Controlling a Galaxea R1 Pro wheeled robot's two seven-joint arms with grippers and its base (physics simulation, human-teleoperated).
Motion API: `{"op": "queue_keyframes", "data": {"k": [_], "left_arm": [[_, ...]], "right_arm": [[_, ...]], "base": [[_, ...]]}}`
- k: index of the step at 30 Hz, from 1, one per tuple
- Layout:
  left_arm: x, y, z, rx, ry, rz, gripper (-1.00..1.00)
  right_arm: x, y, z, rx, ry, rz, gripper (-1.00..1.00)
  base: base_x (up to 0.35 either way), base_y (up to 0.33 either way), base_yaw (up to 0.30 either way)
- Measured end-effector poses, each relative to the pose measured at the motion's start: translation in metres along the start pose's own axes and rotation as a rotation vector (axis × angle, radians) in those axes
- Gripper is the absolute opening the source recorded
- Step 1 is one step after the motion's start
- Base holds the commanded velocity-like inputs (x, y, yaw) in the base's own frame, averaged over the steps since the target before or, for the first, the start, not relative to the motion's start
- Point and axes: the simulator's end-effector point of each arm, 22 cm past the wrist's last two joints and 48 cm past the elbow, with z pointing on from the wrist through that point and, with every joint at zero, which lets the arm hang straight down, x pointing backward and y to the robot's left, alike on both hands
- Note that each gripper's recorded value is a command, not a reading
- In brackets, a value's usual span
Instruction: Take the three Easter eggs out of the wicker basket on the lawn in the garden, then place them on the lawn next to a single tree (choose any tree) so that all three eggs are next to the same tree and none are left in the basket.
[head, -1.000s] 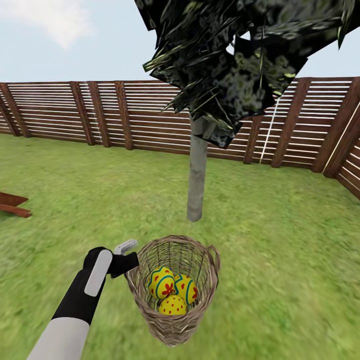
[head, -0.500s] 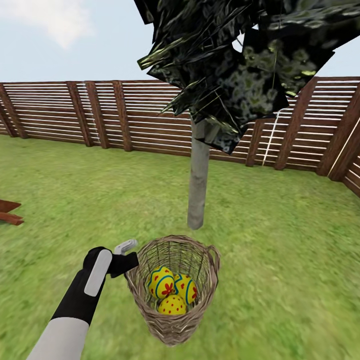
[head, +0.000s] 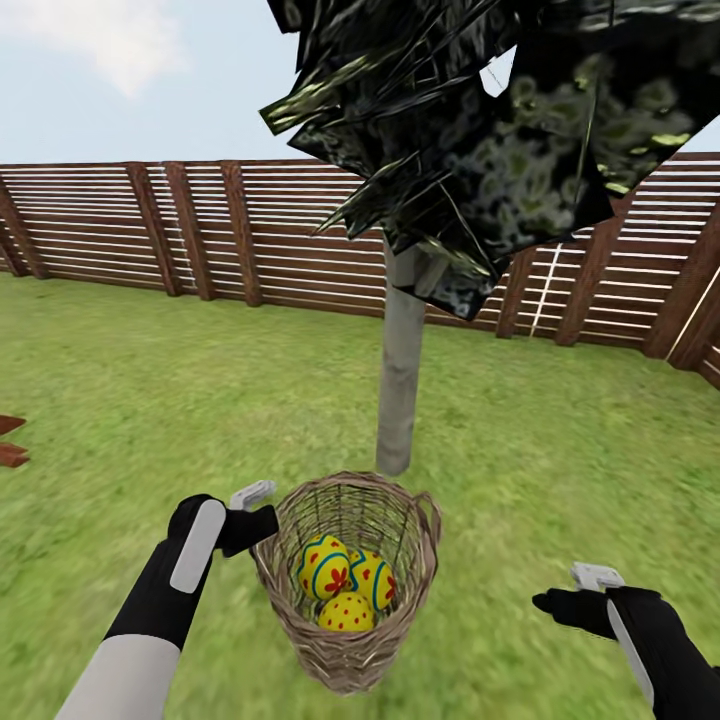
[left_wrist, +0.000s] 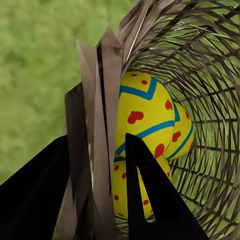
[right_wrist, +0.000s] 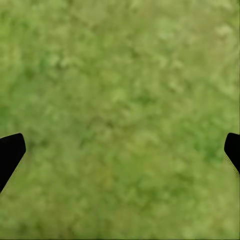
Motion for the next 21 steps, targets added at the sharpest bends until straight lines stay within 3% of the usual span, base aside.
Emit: {"op": "queue_keyframes", "data": {"k": [4,21], "left_arm": [[-0.003,-0.001,-0.002,0.002,-0.008,0.002,-1.00],[0.007,0.006,0.015,0.008,-0.009,-0.001,-1.00]], "right_arm": [[0.000,0.001,0.000,0.001,0.000,-0.006,1.00],[0.012,-0.001,0.019,0.000,0.002,-0.001,1.00]], "base": [[0.226,0.000,0.000],[0.001,0.000,0.000]]}}
